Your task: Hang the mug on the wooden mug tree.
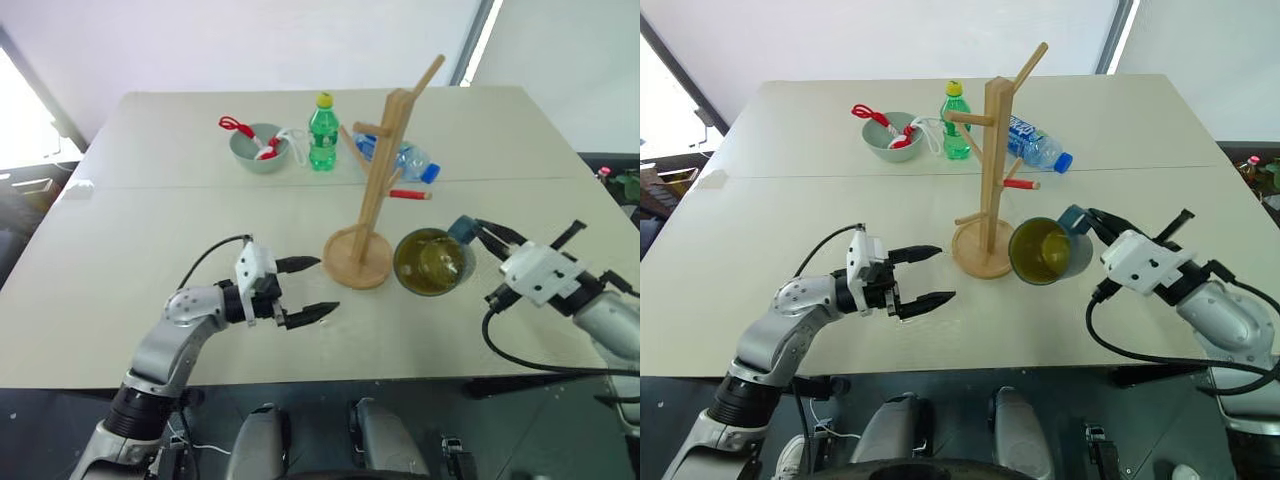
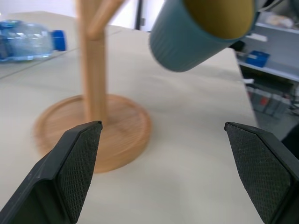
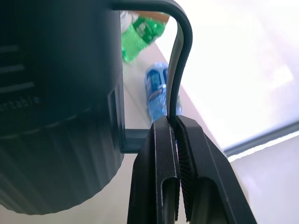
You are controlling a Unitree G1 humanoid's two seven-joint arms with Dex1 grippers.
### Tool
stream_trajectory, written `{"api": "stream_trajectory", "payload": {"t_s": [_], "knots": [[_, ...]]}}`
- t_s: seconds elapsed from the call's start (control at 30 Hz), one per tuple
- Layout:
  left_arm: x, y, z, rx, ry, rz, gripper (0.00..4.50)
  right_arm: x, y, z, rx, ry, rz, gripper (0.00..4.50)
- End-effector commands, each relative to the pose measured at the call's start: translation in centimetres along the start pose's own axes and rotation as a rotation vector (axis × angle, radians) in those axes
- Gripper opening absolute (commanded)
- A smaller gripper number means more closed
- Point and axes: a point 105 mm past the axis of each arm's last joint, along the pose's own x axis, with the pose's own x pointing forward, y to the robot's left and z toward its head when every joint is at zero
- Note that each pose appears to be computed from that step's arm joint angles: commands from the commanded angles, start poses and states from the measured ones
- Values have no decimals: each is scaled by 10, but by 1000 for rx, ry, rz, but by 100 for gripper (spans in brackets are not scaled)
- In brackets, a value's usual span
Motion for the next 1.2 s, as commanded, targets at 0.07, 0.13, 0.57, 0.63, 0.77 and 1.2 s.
{"api": "stream_trajectory", "payload": {"t_s": [0.07,0.13,0.57,0.63,0.77,1.2], "knots": [[-11,14,17,51,-34,36,450,7,-20,30,-65,-99,-3,5],[-13,16,20,61,-34,35,450,11,-24,38,-71,-121,2,5],[-12,10,40,90,-70,-14,450,30,-28,61,-76,-168,60,5],[-12,7,47,83,-93,-28,450,33,-29,63,-73,-175,63,5],[-11,3,63,70,-139,-51,450,40,-26,64,-73,-171,96,5],[-9,-2,74,77,-149,-59,450,53,-20,59,-37,-153,145,157]]}}
